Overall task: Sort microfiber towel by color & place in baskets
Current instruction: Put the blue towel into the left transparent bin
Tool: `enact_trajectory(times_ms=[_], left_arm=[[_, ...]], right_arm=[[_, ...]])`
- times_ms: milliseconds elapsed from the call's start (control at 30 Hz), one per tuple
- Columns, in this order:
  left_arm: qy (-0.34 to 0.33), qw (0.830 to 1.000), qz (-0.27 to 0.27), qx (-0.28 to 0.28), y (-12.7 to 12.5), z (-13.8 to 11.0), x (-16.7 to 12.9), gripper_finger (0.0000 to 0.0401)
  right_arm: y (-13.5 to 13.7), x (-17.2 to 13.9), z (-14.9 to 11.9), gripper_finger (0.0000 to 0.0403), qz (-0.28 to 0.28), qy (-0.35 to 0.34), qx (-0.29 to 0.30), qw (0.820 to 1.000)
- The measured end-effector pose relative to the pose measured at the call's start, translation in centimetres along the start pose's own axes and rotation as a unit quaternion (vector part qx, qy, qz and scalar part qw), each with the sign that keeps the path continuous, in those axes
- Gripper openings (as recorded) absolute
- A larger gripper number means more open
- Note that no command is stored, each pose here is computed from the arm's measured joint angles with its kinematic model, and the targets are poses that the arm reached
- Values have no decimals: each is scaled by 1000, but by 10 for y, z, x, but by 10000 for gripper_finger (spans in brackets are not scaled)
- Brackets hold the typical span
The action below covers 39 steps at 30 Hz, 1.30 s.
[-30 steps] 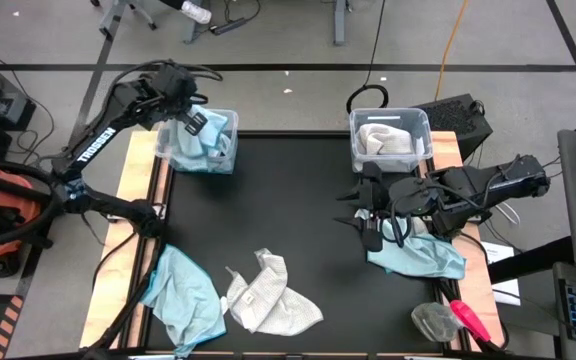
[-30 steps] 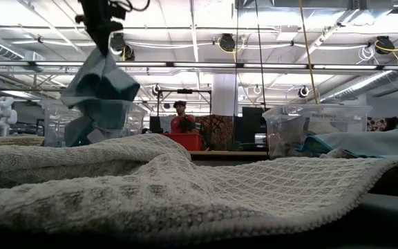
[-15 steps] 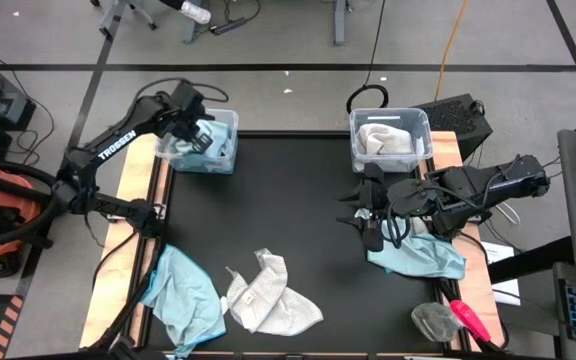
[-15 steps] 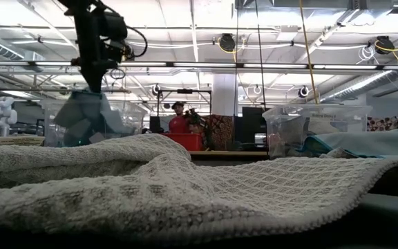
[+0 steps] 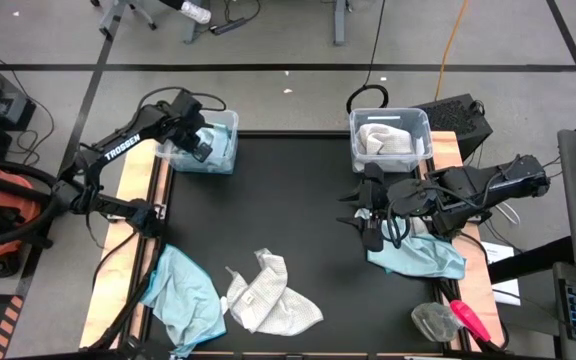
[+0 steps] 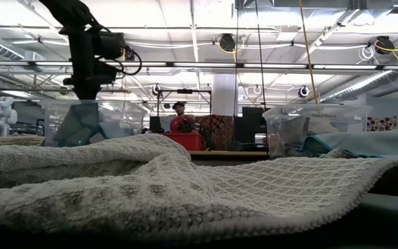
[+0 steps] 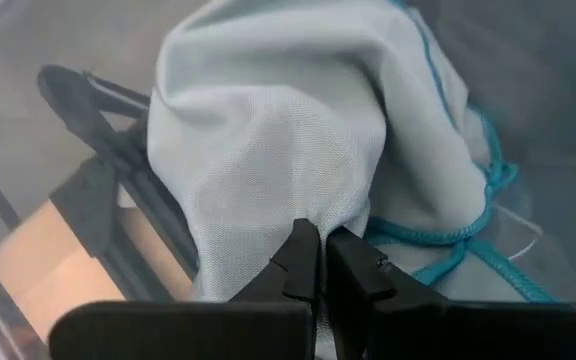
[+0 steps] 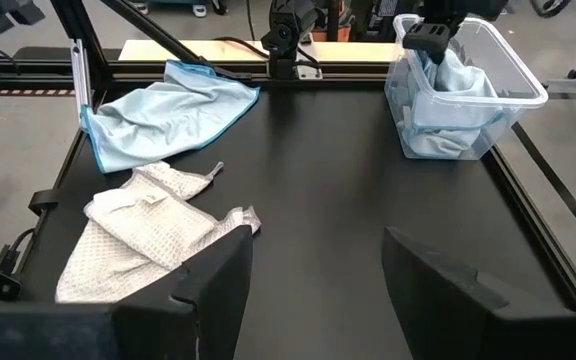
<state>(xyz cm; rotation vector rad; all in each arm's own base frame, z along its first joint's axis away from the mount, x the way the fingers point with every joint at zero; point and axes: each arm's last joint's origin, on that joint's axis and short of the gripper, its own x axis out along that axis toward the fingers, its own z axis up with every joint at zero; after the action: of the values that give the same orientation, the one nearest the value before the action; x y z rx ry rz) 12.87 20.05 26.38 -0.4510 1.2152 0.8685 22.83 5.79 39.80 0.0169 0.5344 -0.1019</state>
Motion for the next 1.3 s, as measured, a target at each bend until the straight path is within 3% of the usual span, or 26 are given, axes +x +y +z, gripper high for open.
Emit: enact_trajectory(times_ms=[500,933,1300], left_arm=[[16,1000,-3,9,-2,-8,15,14],[3,1000,-11,-6,0,1,-1,148],[-49,997,-55,-9,4,21,-44,167]], right_arm=[[0,0,0,214,0,0,19,1000],[0,0,0,214,3,1,25,1000],[0,0,-2,214,1,9,19,1000]])
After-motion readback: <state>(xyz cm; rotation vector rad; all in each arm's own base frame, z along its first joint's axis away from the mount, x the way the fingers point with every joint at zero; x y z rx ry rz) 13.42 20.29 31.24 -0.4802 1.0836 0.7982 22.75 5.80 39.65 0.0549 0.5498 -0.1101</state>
